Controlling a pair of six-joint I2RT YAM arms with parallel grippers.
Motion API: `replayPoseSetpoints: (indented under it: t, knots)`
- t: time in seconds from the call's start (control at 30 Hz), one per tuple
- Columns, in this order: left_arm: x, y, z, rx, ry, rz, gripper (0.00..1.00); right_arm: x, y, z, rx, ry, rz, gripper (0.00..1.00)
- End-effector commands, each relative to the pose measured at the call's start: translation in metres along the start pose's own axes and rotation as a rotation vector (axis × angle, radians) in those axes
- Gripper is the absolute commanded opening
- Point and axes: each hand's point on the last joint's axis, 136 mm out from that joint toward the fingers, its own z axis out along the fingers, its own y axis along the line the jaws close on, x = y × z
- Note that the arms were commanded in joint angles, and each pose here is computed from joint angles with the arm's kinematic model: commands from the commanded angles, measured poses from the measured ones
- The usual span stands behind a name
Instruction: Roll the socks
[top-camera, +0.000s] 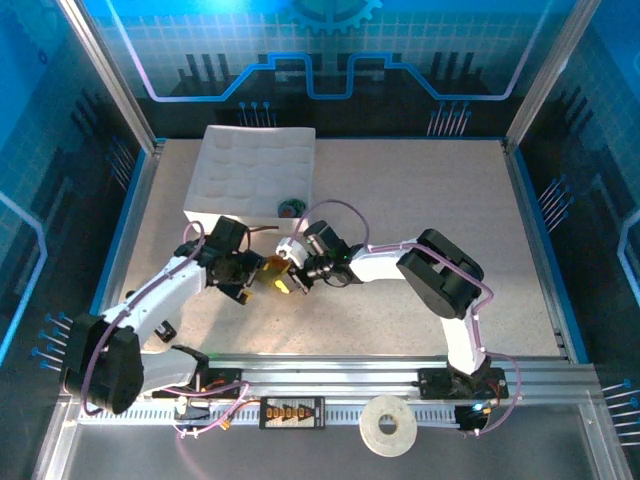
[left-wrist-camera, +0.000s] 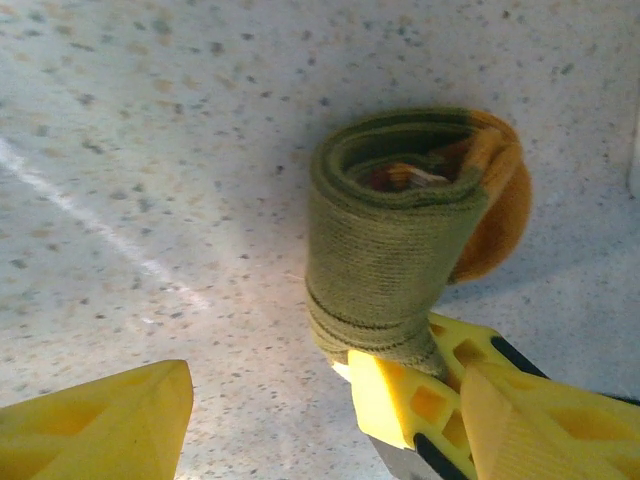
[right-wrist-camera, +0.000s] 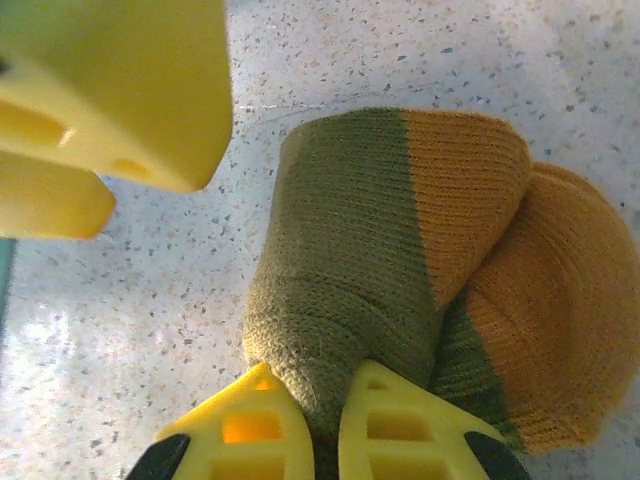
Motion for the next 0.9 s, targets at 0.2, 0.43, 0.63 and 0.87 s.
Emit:
replayPoseSetpoints:
  t: [0.2,0.43,0.63,0.87]
  knots:
    - [0.001,-0.018,0.038,-0.007,0.032,0.067,0.71,0.100,-0.023,0.004,-0.017,0.275,0.436,0.00]
    - [-0.007,0.021,0.049,-0.206,-0.029,0.023,0.58,0.103,-0.027,0.006,-0.035,0.291,0.543,0.00]
    - [-0.009,0.054,0.057,-0.423,-0.027,-0.038,0.35,0.100,-0.016,0.002,-0.011,0.283,0.404,0.07]
    - [0.005,0.086,0.050,-0.574,0.028,-0.097,0.17,0.064,0.000,-0.023,0.233,0.155,-0.102,0.40]
